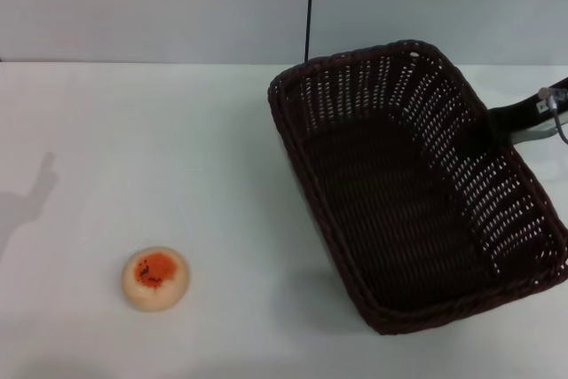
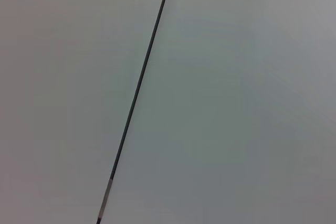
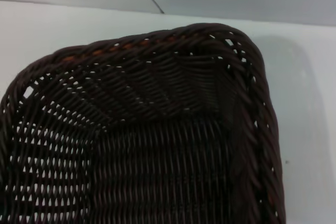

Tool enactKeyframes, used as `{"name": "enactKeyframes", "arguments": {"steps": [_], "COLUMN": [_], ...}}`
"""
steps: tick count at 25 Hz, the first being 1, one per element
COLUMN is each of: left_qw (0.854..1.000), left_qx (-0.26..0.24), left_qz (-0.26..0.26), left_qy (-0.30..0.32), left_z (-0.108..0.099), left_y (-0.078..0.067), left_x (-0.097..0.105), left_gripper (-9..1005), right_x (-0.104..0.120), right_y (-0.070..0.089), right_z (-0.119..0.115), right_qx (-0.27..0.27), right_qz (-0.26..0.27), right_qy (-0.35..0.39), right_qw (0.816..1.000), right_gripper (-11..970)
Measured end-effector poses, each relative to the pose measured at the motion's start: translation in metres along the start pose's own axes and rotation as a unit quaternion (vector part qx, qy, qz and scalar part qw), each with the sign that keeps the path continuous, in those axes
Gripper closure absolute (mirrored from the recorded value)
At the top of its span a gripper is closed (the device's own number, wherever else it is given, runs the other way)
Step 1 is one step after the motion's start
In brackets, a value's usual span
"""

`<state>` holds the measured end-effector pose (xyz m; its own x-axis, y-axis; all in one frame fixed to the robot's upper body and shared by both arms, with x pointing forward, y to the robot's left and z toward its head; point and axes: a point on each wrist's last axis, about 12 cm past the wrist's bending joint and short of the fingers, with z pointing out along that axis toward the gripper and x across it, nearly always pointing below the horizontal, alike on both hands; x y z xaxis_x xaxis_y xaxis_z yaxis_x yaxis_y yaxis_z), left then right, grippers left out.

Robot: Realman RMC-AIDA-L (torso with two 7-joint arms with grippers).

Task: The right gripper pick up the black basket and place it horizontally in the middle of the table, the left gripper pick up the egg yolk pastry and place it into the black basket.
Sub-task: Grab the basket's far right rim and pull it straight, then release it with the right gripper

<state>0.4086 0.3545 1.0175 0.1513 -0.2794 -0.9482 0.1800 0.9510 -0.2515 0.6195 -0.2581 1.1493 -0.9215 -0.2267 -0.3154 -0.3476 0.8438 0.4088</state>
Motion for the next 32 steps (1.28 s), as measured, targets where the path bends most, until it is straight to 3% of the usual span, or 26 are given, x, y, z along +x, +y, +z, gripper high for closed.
{"name": "enactKeyframes", "arguments": {"steps": [6,9,10,13,16,20,22,23,25,29,30,32], "left_qw": [1.0,1.0,1.0,1.0,1.0,1.0,1.0,1.0,1.0,1.0,1.0,1.0], "left_qx": [-0.004,-0.007,-0.007,-0.006,-0.002,0.005,0.01,0.011,0.015,0.02,0.022,0.027], "left_qz": [-0.001,0.002,0.002,0.006,0.005,0.003,0.002,0.002,-0.003,-0.008,-0.009,-0.011], "left_qy": [-0.006,-0.005,-0.005,0.002,0.004,0.003,0.0,-0.001,-0.004,-0.004,-0.004,-0.006], "left_z": [-0.003,-0.008,-0.008,-0.014,-0.023,-0.029,-0.033,-0.035,-0.039,-0.043,-0.044,-0.045], "left_y": [0.0,0.001,0.001,0.0,-0.002,-0.005,-0.006,-0.007,-0.008,-0.011,-0.012,-0.014], "left_x": [-0.001,-0.001,-0.001,0.0,-0.001,-0.001,-0.002,-0.002,-0.003,-0.003,-0.003,-0.003], "left_gripper": [208,208,209,210,210,211,212,212,213,214,214,214], "right_x": [-0.011,-0.023,-0.023,-0.033,-0.044,-0.051,-0.054,-0.058,-0.059,-0.062,-0.062,-0.061], "right_y": [0.006,0.016,0.016,0.028,0.046,0.059,0.069,0.079,0.083,0.104,0.104,0.11], "right_z": [-0.02,-0.036,-0.036,-0.042,-0.041,-0.034,-0.027,-0.018,-0.014,0.002,0.002,0.007], "right_qx": [0.009,0.001,0.001,-0.015,-0.023,-0.006,0.013,0.035,0.043,0.051,0.051,0.047], "right_qz": [-0.055,-0.144,-0.144,-0.217,-0.309,-0.366,-0.406,-0.443,-0.457,-0.536,-0.536,-0.562], "right_qy": [-0.01,0.001,0.001,0.013,0.034,0.055,0.072,0.08,0.081,0.059,0.059,0.052], "right_qw": [0.998,0.99,0.99,0.976,0.95,0.929,0.911,0.892,0.885,0.841,0.841,0.824], "right_gripper": [819,824,822,813,805,794,788,786,780,769,766,761]}}
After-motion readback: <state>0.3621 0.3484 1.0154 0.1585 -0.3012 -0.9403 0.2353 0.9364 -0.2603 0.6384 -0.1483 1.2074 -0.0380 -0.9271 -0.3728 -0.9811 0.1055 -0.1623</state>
